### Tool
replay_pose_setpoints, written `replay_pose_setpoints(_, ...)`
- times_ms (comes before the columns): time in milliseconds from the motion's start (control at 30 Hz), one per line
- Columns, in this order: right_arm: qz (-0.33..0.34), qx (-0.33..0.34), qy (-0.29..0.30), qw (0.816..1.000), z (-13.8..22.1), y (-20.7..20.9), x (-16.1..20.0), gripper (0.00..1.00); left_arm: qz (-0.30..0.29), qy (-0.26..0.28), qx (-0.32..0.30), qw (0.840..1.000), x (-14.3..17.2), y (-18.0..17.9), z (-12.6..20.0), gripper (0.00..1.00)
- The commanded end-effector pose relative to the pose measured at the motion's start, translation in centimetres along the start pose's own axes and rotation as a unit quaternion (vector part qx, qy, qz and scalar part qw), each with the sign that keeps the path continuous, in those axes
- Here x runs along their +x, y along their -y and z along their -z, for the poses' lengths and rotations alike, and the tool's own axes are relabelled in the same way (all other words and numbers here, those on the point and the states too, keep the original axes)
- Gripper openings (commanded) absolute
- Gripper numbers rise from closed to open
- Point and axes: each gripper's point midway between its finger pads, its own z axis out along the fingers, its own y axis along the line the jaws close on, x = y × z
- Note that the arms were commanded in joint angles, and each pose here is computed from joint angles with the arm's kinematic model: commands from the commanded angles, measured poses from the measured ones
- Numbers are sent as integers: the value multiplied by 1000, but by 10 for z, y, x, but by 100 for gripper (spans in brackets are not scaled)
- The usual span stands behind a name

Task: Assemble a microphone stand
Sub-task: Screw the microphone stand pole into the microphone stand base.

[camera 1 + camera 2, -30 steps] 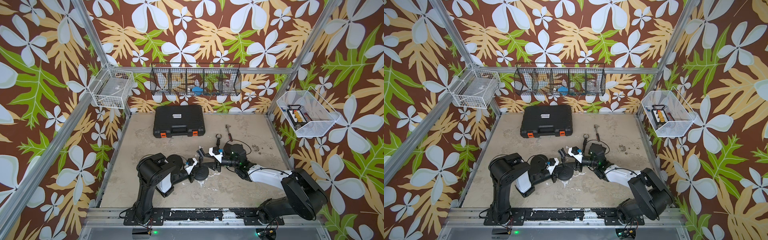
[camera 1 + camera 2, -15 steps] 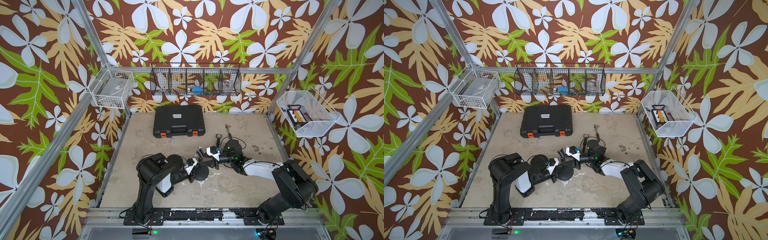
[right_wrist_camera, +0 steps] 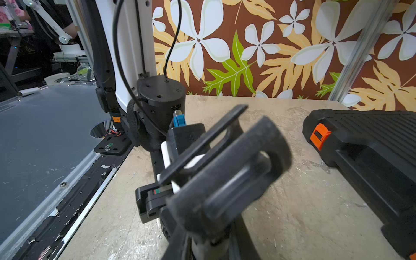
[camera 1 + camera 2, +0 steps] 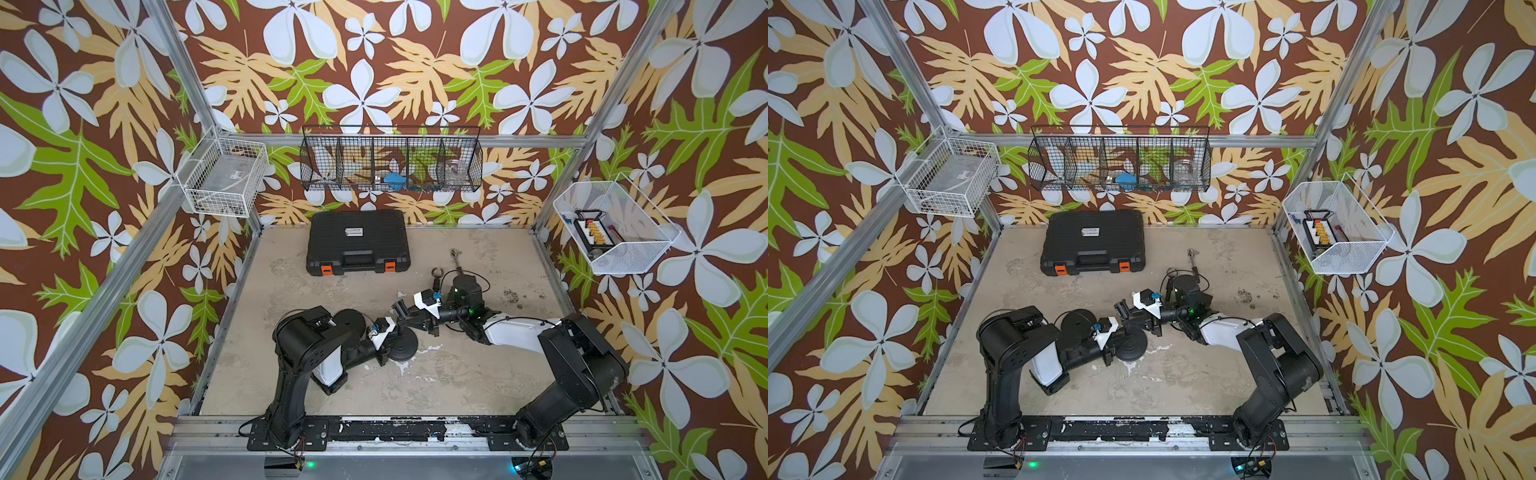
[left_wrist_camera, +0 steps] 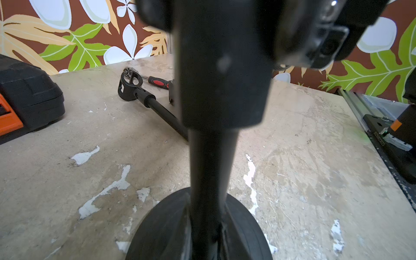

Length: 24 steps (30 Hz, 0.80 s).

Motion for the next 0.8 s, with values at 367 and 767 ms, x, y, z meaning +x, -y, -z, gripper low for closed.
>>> replay_pose_setpoints(367,-54,147,29,987,17,7,16,0,-6,60,-6,998,-33,-2,2,5)
replay_pose_setpoints(767,-82,351,-23,932,25,2,38,0,-7,75,-1,997,-44,1,4,14)
